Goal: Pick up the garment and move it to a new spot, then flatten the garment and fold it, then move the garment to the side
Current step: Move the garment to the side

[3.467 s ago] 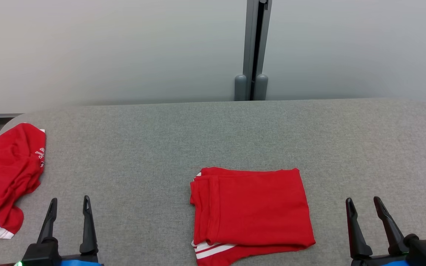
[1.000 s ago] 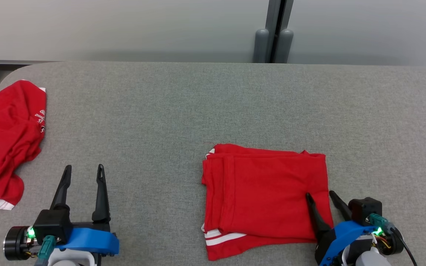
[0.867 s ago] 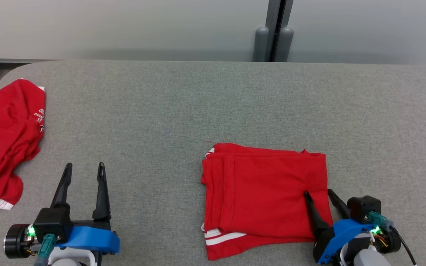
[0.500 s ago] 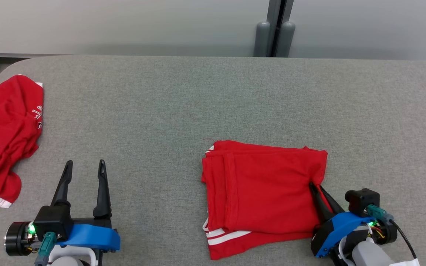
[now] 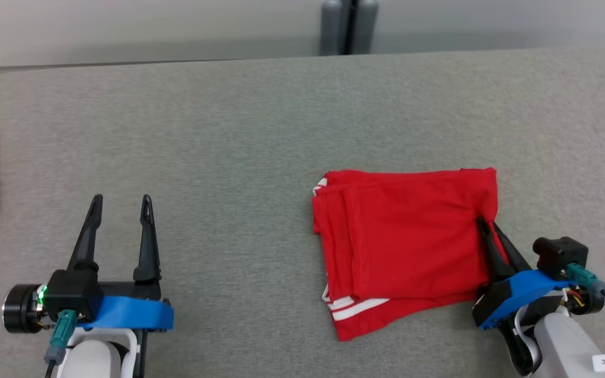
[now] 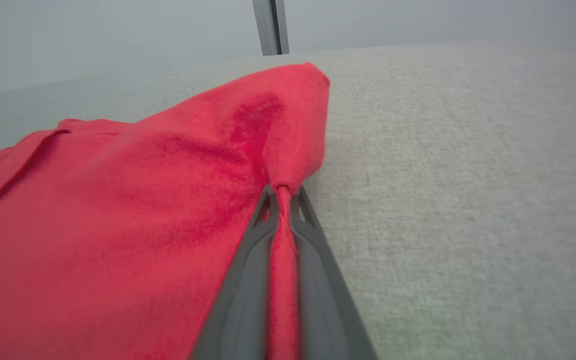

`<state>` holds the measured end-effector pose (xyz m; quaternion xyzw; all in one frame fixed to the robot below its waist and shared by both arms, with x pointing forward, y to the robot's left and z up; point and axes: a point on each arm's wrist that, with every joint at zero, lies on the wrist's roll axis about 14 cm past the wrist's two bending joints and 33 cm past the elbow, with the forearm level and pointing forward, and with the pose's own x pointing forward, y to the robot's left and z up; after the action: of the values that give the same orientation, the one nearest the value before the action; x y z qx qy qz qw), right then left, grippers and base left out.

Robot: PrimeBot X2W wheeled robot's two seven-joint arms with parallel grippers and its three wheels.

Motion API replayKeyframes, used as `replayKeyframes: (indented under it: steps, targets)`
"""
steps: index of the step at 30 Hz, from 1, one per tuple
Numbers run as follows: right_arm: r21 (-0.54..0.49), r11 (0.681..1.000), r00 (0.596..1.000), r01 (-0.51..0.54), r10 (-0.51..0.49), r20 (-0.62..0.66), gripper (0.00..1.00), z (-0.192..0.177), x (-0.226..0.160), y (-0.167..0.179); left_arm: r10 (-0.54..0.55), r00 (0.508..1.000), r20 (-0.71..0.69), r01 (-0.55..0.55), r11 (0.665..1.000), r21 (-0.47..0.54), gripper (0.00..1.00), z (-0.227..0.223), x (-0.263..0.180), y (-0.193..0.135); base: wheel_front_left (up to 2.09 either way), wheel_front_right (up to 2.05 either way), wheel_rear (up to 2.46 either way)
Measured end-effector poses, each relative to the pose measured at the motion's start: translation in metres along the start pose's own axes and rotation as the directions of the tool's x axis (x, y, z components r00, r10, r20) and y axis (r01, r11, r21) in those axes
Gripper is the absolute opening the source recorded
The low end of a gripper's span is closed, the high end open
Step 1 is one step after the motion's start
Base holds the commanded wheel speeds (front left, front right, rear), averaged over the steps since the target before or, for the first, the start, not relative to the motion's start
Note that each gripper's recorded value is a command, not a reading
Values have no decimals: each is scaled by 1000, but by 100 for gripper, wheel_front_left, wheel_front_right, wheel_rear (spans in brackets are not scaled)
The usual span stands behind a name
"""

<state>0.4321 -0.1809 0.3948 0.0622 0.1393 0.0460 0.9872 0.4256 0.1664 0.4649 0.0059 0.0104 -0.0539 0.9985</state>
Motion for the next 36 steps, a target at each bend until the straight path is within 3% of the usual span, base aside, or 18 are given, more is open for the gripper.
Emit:
replayKeyframes:
  steps: [14, 21, 28, 36]
  targets:
    - [41, 963, 964, 267, -267, -1, 0, -6, -40, -87, -227, 974, 4, 227, 974, 0, 100, -21, 63, -70, 0, 0, 0]
    - [43, 950, 950, 311, -311, -7, 0, -8, -47, -101, -273, 962, 6, 273, 962, -14, 100, -28, 75, -88, 0, 0, 0]
    - [-128, 962, 966, 242, -225, 130, 0, 64, 3, -116, -262, 965, 16, 262, 965, 2, 100, -29, 81, -79, 0, 0, 0]
    - [-328, 910, 965, 254, -217, 145, 0, 115, 54, -160, -261, 965, 33, 261, 965, 23, 100, -37, 95, -72, 0, 0, 0]
